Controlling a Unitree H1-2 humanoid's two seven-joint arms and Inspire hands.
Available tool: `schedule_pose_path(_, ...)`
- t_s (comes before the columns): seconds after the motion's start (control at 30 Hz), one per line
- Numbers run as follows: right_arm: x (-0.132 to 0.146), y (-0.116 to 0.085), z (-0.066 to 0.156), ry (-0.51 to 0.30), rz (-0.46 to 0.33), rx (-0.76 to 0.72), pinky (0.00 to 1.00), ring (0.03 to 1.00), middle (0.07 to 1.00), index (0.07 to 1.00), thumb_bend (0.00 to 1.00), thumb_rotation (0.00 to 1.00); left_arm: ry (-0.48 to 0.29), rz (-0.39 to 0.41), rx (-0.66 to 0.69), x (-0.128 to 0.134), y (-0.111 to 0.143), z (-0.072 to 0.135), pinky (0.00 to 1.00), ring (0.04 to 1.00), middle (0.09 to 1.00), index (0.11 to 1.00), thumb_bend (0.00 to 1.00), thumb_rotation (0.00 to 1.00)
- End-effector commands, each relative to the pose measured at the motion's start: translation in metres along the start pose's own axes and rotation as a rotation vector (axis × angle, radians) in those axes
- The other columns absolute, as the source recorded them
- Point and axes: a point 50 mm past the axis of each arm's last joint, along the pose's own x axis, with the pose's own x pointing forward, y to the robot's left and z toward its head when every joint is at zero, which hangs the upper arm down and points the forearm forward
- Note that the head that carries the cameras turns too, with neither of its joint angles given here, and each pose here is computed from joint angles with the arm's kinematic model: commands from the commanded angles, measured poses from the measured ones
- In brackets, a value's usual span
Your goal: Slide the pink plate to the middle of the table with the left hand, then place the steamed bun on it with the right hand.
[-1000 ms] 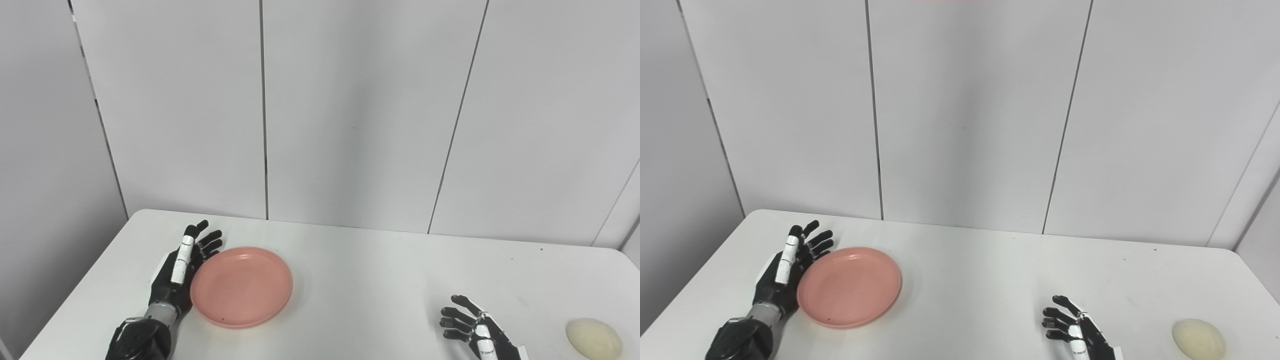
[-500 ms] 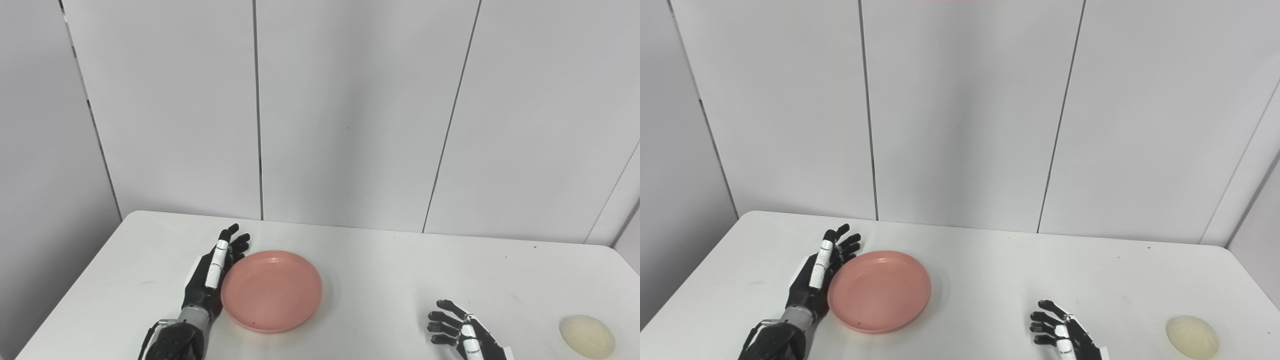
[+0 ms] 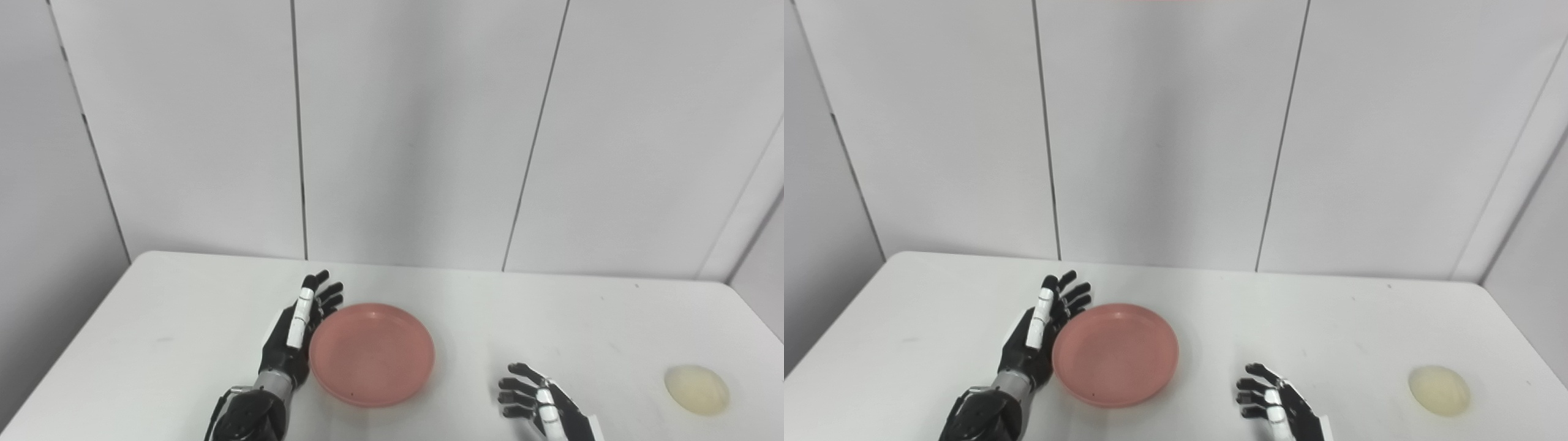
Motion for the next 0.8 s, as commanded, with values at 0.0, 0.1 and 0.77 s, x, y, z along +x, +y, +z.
schedule_pose_path(0.0, -0.006, 0.005, 0.000, 0.010, -0.004, 0.004, 0.60, 0.642, 0.666, 0.710, 0.49, 0.94, -0.014, -0.004, -0.023, 0.004, -0.009, 0.007, 0.92, 0.884, 0.866, 0.915, 0.76, 0.92)
schedule_pose_path(0.1, -0.006, 0.009, 0.000, 0.010, -0.002, 0.002, 0.60, 0.647, 0.667, 0.711, 0.49, 0.94, -0.024, -0.007, -0.050, 0.003, -0.015, 0.007, 0.91, 0.879, 0.860, 0.910, 0.76, 0.90)
schedule_pose_path(0.77, -0.017, 0.010, 0.005, -0.037, -0.056, -0.171, 0.55, 0.652, 0.748, 0.771, 0.50, 0.92, -0.057, -0.019, -0.089, -0.016, -0.044, 0.006, 0.86, 0.865, 0.845, 0.879, 0.80, 0.87)
